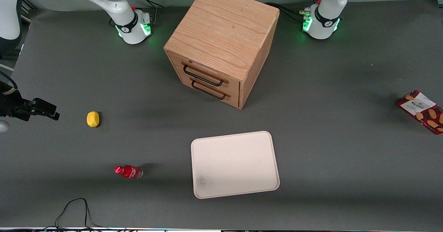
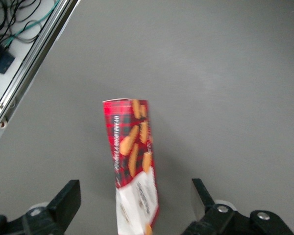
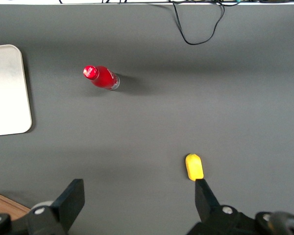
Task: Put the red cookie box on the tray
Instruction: 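Lower the open left gripper over the red shortbread box and close it, then lift the red shortbread box upright with the left gripper toward the tray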
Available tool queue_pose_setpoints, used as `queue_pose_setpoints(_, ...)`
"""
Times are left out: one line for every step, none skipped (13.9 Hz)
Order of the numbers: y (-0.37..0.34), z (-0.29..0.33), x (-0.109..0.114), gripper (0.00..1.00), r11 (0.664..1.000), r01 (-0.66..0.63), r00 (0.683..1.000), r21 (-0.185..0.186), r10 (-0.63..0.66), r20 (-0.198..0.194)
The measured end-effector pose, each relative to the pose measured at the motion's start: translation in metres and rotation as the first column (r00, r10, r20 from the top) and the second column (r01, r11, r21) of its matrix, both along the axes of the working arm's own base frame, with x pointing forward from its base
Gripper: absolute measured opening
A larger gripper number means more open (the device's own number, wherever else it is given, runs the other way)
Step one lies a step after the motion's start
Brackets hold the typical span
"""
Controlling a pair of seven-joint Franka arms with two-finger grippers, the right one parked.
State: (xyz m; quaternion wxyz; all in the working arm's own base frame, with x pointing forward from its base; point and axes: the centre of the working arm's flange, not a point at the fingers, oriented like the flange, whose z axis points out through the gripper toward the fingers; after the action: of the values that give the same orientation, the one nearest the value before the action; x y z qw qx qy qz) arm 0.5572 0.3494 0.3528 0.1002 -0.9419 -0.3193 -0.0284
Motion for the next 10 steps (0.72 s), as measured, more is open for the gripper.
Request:
queue_pose_setpoints(0.013, -0.025, -0.006, 1.00, 0.999, -0.034, 0.999, -0.011, 0.033, -0.005)
queue_pose_setpoints(0.022, -0.047, -0.011, 1.00, 0.998, -0.064, 0.998, -0.024, 0.064, -0.012)
queue_pose_setpoints(0.029, -0.067, -0.015, 1.00, 0.996, -0.086, 0.996, -0.034, 0.086, -0.021)
queue_pose_setpoints(0.033, -0.083, -0.019, 1.00, 0.994, -0.101, 0.994, -0.045, 0.100, -0.034)
queue_pose_setpoints(0.035, -0.094, -0.021, 1.00, 0.993, -0.110, 0.993, -0.052, 0.108, -0.046)
queue_pose_setpoints(0.036, -0.102, -0.022, 1.00, 0.991, -0.118, 0.992, -0.058, 0.115, -0.053)
queue_pose_setpoints(0.036, -0.107, -0.023, 1.00, 0.990, -0.127, 0.991, -0.066, 0.123, -0.055)
queue_pose_setpoints(0.035, -0.111, -0.023, 0.96, 0.987, -0.140, 0.989, -0.079, 0.136, -0.053)
queue_pose_setpoints(0.035, -0.115, -0.024, 0.96, 0.984, -0.154, 0.988, -0.092, 0.150, -0.048)
queue_pose_setpoints(0.035, -0.117, -0.024, 0.88, 0.982, -0.158, 0.987, -0.098, 0.154, -0.047)
